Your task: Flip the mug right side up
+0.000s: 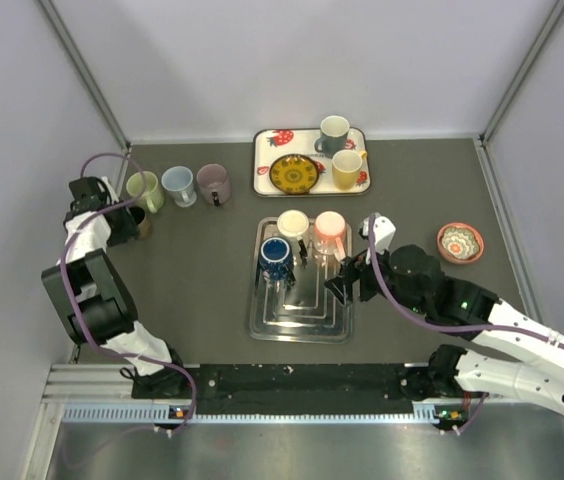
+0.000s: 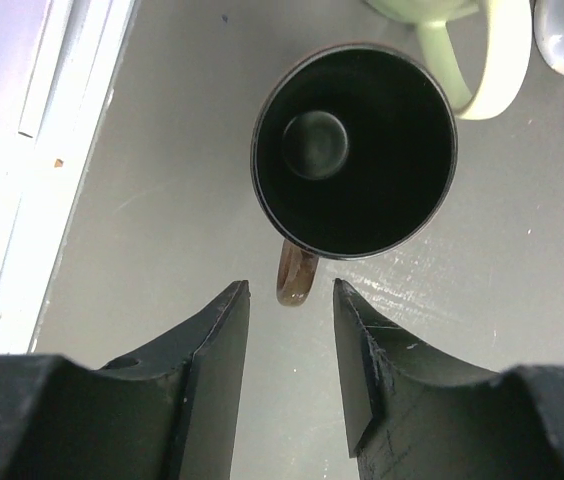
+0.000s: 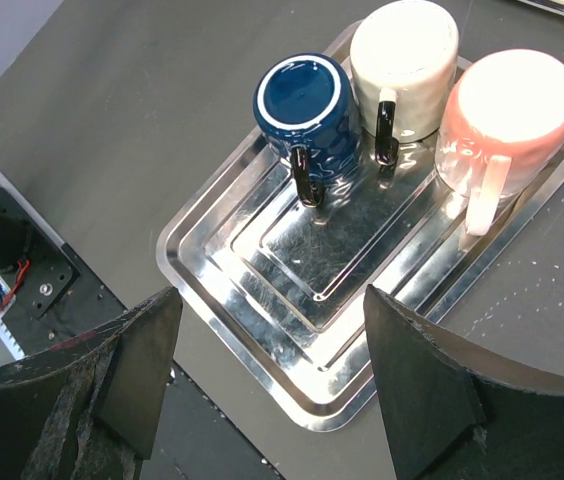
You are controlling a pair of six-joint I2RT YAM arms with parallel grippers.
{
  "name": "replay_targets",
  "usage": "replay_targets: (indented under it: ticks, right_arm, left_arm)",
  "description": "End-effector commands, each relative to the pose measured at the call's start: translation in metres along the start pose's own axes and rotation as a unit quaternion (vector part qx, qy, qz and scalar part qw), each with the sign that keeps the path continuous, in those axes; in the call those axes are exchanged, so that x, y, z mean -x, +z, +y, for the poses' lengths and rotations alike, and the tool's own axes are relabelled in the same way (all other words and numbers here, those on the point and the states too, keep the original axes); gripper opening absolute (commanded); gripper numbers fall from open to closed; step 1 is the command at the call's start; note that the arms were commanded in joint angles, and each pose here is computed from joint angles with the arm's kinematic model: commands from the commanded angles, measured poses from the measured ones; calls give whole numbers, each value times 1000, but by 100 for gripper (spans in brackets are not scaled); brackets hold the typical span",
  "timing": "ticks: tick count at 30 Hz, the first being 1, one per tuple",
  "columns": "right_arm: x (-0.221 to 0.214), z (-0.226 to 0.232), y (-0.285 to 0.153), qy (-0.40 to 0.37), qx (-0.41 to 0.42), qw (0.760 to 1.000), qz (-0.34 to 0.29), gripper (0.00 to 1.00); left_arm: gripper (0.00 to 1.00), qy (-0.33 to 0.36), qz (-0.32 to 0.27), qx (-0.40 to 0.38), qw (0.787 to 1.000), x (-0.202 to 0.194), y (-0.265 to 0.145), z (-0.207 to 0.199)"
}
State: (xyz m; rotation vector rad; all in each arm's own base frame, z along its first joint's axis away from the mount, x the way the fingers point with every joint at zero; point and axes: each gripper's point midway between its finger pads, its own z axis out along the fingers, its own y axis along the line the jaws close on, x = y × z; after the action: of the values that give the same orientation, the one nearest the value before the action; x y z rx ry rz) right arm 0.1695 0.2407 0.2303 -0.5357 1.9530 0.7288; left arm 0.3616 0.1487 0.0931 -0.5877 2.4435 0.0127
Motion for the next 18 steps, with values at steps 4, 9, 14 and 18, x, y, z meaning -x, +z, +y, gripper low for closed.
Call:
replay_targets:
  ticks: [4,9,14,18]
  right_arm:
    - [10,2,0,-1,3,1000,-22,73]
    - [7,1,1,-2,0,1000,-19,73]
    - [7,1,2,-3,0,1000,-18,74]
    - [5,0,3,-3,-3,1000,-16,74]
  left_arm:
    - [43,15,-28,2,1000,26,-2,1]
    - [39,16,-28,-4,999,30,1,-2]
    - [35,19,-26,-11,999,32,3,-4]
    - [31,18,-24,-20,999,31,5,-7]
